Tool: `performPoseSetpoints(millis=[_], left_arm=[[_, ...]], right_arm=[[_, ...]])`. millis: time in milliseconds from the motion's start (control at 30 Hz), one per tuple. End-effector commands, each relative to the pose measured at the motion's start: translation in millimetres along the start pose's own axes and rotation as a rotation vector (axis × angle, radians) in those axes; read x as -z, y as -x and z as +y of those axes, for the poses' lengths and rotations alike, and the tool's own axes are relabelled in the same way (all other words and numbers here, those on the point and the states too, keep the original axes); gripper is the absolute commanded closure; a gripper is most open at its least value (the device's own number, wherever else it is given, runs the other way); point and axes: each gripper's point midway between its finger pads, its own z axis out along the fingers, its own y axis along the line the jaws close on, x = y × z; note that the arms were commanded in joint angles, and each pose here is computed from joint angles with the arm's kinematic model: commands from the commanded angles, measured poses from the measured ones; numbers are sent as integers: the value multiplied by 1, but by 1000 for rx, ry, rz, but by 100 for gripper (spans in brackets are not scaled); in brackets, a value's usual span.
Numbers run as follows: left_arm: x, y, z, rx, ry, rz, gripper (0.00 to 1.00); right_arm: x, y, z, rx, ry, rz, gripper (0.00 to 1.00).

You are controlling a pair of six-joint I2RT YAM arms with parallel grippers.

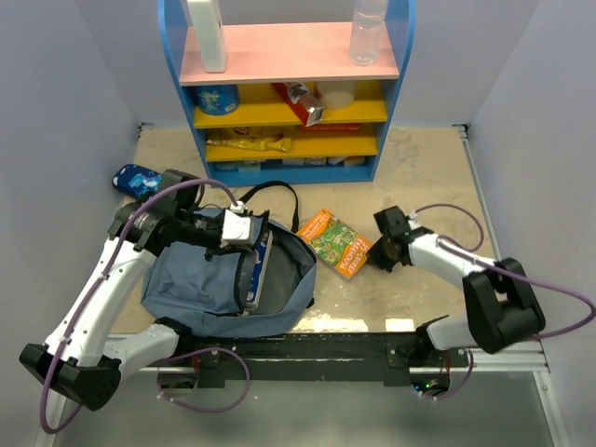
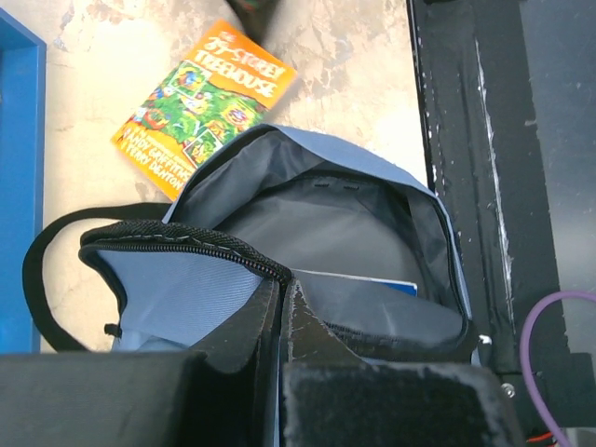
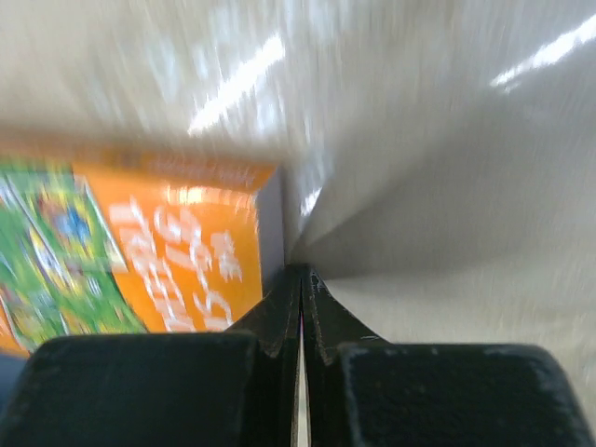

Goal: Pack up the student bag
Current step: Adjust the book at the center of the board.

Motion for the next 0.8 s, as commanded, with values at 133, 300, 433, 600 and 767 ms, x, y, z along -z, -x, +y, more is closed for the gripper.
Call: performPoseSetpoints(millis=[133, 300, 433, 600, 767], left_arm=[[4, -7, -10, -63, 2, 16, 100], [3, -13, -10, -55, -10, 33, 100], [-1, -12, -10, -45, -26, 17, 100], [-2, -8, -4, -33, -39, 16, 100], [1, -7, 0, -45, -14, 28, 100]], right_arm=[[-41, 124, 35, 30, -116, -160, 100], [7, 151, 101, 106, 28, -259, 100], [64, 103, 141, 223, 206, -286, 100], [64, -2, 146, 326, 315, -74, 100], [34, -56, 117, 341, 254, 34, 100]])
